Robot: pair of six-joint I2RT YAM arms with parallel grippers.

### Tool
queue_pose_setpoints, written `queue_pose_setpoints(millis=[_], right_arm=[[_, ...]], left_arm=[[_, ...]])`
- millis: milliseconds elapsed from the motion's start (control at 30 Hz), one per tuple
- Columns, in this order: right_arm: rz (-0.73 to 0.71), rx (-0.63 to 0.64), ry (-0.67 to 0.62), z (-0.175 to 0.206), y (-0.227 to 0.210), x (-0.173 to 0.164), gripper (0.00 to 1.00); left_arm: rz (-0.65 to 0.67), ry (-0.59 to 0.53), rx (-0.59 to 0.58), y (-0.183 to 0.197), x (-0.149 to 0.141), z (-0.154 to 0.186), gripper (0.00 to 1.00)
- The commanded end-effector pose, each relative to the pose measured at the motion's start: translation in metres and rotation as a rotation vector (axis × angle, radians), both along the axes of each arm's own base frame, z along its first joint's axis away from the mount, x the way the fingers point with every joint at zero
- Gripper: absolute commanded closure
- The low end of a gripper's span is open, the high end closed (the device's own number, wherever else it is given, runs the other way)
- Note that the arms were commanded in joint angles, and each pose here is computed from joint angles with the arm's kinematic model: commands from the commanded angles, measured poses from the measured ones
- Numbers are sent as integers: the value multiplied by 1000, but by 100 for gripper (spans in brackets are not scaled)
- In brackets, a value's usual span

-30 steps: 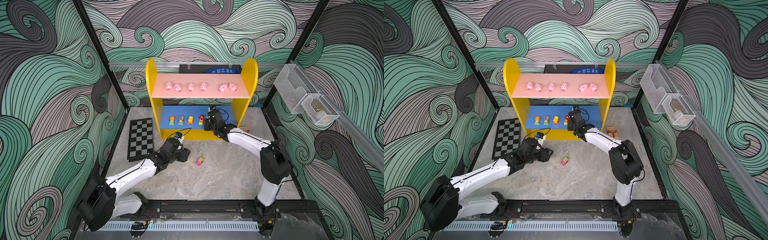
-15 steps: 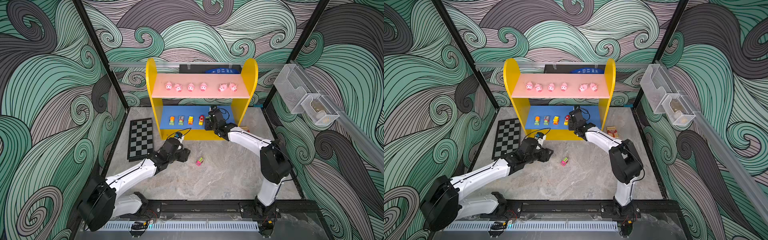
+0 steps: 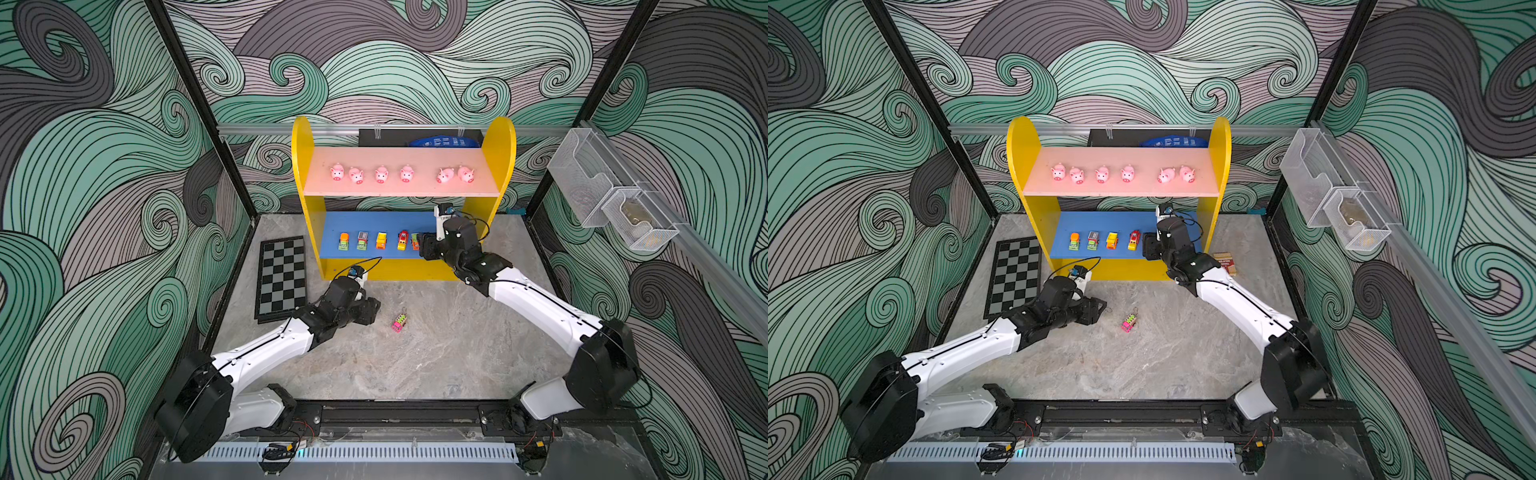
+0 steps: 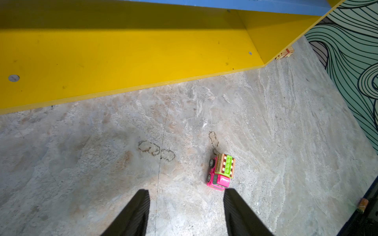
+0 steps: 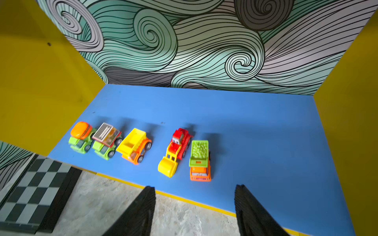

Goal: Organize plastic toys on shelves
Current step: Place the plastic toy on the shelf, then pick up the plastic toy at the center of the board.

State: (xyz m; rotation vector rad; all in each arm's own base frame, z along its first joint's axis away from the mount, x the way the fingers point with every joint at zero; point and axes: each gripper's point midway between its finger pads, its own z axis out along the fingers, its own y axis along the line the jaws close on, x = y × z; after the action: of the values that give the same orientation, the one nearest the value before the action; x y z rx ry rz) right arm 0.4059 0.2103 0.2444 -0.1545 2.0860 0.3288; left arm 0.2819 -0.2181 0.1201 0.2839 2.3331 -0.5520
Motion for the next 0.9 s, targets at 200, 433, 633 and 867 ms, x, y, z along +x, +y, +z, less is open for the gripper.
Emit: queue_pose_setpoints(millis=[200,433,633,867], right_arm=[[247,-55,233,-110,7,-90,53],[325,-4,337,-165,23,-133,70],[364,7,383,-186,42,-147,72],[321,-35,429,-210,50,-143,73]], left_arm=[[-39,126,-77,-21,-8,-41,46],[-63,205,-55,-33,-17,-78,62],[-70,234,-34,-40,-22,-97,62],[-71,257,-7,-45,-21,-109,62]])
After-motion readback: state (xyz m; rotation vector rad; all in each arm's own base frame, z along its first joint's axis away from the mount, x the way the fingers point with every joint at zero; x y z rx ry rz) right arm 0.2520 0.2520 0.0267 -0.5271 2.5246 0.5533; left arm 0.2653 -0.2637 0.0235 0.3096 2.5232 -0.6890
